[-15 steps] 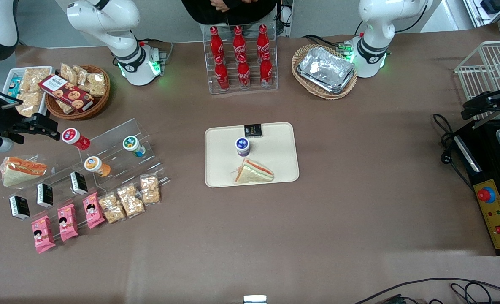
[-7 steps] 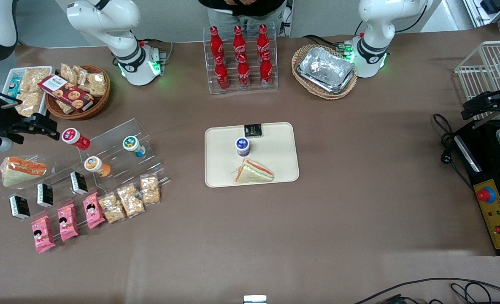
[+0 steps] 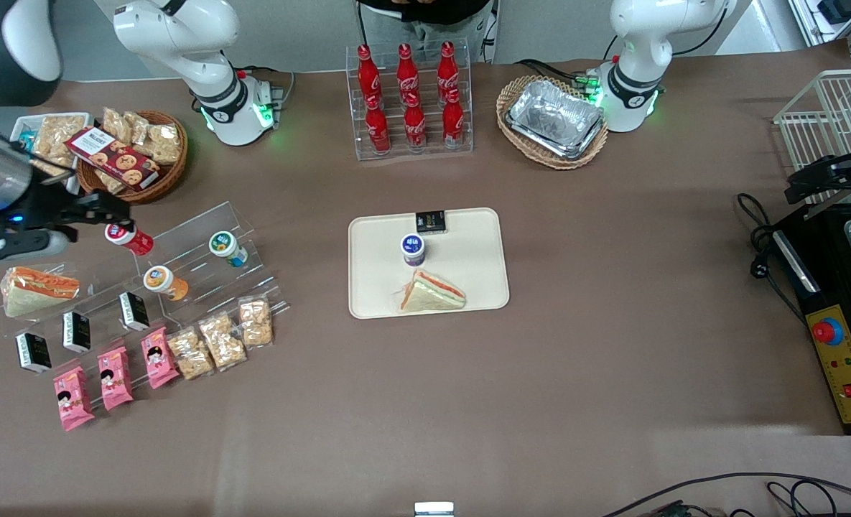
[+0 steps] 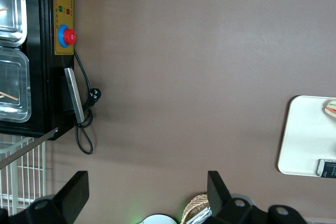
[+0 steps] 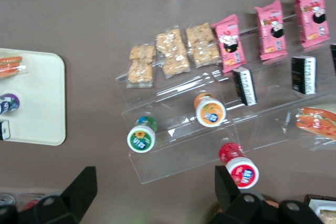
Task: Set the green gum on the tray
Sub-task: 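Move the right gripper toward the green-lidded gum jar on the acrylic rack, then lower the right gripper around the green gum jar and close it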
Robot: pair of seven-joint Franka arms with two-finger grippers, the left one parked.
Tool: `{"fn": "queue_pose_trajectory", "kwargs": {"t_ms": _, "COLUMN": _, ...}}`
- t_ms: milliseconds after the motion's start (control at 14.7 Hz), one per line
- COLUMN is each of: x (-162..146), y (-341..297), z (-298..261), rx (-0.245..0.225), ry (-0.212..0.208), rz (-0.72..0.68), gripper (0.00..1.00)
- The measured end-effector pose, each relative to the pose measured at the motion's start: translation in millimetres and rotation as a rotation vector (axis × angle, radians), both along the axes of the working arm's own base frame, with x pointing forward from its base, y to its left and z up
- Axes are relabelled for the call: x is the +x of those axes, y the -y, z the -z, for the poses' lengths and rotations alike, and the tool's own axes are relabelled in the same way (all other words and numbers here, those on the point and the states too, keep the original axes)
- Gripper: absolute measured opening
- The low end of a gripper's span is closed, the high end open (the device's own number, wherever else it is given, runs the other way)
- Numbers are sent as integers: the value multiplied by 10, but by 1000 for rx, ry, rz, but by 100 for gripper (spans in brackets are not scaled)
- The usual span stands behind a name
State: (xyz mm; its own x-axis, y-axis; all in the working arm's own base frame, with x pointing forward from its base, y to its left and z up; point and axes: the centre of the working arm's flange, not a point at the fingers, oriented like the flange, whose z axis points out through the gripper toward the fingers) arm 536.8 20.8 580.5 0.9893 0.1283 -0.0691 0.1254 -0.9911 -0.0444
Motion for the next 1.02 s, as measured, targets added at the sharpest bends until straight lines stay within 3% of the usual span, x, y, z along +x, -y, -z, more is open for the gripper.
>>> {"fn": "queue_pose_trajectory", "kwargs": {"t_ms": 614, "x": -788, "y": -515, "z": 772, "rx": 8, "ry": 47, "rz": -59, "gripper": 100}}
{"fn": "queue_pose_trajectory", "kwargs": {"t_ms": 1023, "x": -988, "y": -458, "z": 1109, "rx": 12, "ry": 70, "rz": -50, "gripper": 100}}
